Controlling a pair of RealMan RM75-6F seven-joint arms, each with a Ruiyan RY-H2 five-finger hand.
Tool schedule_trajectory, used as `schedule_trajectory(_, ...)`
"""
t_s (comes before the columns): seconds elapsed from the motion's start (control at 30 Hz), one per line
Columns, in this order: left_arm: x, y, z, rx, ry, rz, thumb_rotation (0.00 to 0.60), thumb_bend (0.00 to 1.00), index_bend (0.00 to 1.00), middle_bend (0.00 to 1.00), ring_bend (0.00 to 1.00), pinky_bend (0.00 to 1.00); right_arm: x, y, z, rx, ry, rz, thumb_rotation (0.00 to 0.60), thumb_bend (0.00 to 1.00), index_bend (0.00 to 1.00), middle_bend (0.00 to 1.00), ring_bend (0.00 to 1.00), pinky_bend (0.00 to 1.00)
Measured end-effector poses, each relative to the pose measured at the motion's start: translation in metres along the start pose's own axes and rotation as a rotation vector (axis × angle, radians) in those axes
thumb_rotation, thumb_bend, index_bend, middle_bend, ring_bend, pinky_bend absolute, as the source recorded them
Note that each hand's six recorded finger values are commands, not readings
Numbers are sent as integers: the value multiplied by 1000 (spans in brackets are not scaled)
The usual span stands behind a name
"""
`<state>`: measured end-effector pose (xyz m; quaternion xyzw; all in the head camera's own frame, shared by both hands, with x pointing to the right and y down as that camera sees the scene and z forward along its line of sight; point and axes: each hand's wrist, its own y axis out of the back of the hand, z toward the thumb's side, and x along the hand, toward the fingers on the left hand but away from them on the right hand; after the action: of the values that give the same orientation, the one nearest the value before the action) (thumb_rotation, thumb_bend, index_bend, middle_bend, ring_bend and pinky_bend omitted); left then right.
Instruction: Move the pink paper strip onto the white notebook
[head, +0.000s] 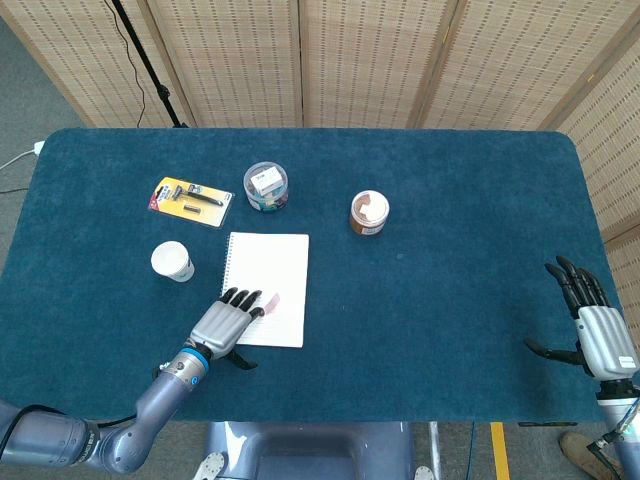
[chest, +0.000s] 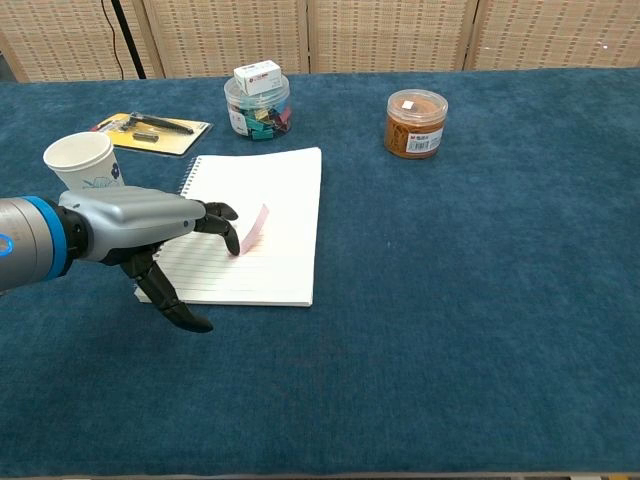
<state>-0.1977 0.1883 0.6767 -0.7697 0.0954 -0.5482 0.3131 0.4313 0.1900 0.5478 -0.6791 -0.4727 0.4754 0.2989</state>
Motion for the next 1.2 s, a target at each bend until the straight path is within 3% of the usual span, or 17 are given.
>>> schedule_trajectory(0.6, 6, 4, -12, 10, 47, 10, 359, 0, 237, 0, 0, 0, 1, 1, 0, -7, 0, 1, 600, 0, 26, 0, 0, 0)
schedule_trajectory(1.2, 9, 2, 6, 16, 17, -7, 358, 0, 238, 0, 0, 0, 1, 3, 0, -21, 0, 2, 600, 0, 26, 0, 0, 0)
